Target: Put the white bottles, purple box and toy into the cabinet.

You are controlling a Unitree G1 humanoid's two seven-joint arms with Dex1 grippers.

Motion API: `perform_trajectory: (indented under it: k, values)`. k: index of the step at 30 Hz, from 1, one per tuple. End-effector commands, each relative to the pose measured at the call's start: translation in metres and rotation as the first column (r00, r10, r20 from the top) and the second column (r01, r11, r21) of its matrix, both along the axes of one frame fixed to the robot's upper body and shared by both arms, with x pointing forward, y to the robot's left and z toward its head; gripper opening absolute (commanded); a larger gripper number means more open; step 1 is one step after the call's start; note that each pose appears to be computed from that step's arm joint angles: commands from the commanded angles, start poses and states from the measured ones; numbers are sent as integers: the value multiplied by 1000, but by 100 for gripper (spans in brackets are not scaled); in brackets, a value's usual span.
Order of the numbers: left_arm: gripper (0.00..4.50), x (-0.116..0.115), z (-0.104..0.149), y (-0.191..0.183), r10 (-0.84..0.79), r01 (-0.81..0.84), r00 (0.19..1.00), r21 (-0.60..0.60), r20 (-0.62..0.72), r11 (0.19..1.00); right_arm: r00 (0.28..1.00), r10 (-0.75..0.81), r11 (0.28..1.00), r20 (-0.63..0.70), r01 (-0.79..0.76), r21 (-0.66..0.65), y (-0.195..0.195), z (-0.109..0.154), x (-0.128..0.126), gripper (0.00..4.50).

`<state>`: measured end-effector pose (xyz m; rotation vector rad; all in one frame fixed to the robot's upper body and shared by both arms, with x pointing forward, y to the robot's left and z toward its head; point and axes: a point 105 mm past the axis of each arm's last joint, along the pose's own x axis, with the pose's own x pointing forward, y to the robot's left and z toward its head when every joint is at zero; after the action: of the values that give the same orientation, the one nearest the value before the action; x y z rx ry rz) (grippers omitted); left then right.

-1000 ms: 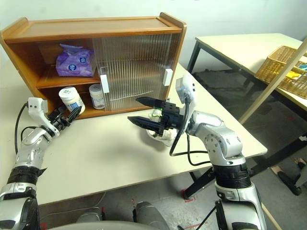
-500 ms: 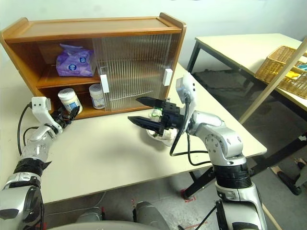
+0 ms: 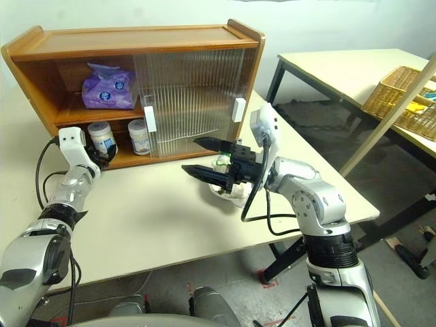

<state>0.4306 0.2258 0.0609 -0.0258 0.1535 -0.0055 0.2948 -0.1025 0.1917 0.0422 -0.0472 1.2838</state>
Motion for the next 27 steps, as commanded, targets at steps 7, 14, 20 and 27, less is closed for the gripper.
perform_trajectory:
  k: [7,14,20,27]
  values:
    - [376,3,-3,-6,-21,22,999,50,-24,999,1000,-10,1000,1,10,-7,-1,1,0,450]
    - [447,-2,0,-4,-52,51,998,21,30,998,1000,-7,1000,-1,7,-3,0,0,0,450]
    - [447,-9,11,-5,-82,80,992,23,101,997,1000,-3,1000,-3,3,1,1,0,1,450]
    - [447,-27,18,0,-96,93,987,30,127,995,1000,8,1000,-5,-8,2,2,-1,2,450]
